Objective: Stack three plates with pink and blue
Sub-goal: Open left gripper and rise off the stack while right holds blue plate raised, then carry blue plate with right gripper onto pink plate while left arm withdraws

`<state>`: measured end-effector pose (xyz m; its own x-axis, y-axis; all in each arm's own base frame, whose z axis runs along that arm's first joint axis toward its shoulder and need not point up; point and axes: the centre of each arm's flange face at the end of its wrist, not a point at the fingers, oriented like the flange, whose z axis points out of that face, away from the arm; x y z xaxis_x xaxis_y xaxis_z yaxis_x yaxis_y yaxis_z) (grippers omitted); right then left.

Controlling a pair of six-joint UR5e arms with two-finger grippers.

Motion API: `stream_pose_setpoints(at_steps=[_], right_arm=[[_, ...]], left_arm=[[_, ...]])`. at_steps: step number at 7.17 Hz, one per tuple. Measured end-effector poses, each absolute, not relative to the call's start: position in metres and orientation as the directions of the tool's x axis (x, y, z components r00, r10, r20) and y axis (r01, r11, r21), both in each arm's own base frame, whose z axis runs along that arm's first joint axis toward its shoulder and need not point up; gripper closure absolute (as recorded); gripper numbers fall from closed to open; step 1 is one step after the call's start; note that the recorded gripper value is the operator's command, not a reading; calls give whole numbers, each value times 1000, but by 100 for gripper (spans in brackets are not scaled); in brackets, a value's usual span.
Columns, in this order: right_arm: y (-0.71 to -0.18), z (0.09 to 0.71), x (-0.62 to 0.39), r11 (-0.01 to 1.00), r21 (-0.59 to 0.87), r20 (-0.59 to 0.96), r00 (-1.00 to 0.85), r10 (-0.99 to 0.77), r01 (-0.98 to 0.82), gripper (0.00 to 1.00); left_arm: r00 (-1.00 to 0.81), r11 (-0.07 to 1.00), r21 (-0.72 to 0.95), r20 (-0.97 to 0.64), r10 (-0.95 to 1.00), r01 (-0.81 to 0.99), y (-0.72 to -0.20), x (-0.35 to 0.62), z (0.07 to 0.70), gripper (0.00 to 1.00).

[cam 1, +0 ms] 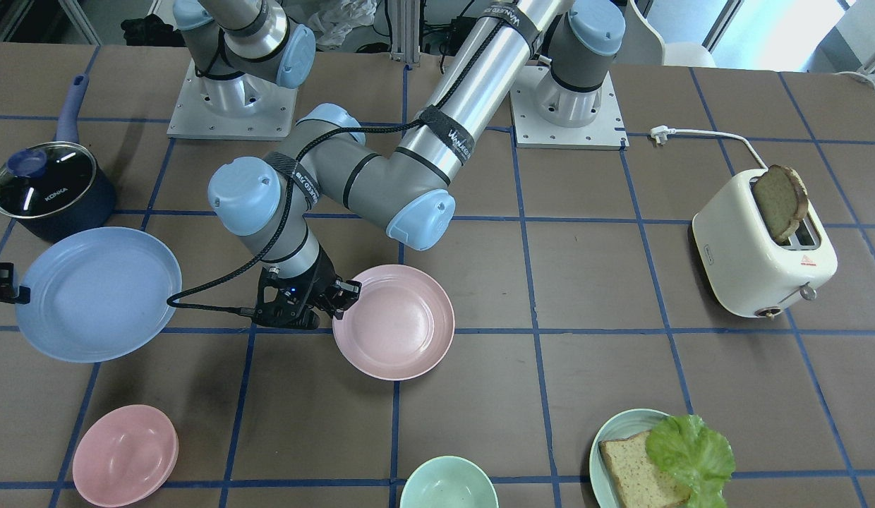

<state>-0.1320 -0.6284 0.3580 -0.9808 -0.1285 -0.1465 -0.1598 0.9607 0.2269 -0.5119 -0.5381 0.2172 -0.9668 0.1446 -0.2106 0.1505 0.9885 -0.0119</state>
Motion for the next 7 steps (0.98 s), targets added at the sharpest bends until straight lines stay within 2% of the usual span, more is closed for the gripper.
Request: stream_pose_setpoints(at_steps=[3, 7], right_arm=[[-629, 357, -129, 960, 230, -147, -980, -131, -162, 100], [-625, 335, -90, 950, 262, -183, -976, -122, -168, 100]], left_arm=[[-972, 987, -42, -185, 143, 153, -540, -508, 247, 0], [-968, 975, -87, -166, 191, 207, -584, -449, 363, 0]])
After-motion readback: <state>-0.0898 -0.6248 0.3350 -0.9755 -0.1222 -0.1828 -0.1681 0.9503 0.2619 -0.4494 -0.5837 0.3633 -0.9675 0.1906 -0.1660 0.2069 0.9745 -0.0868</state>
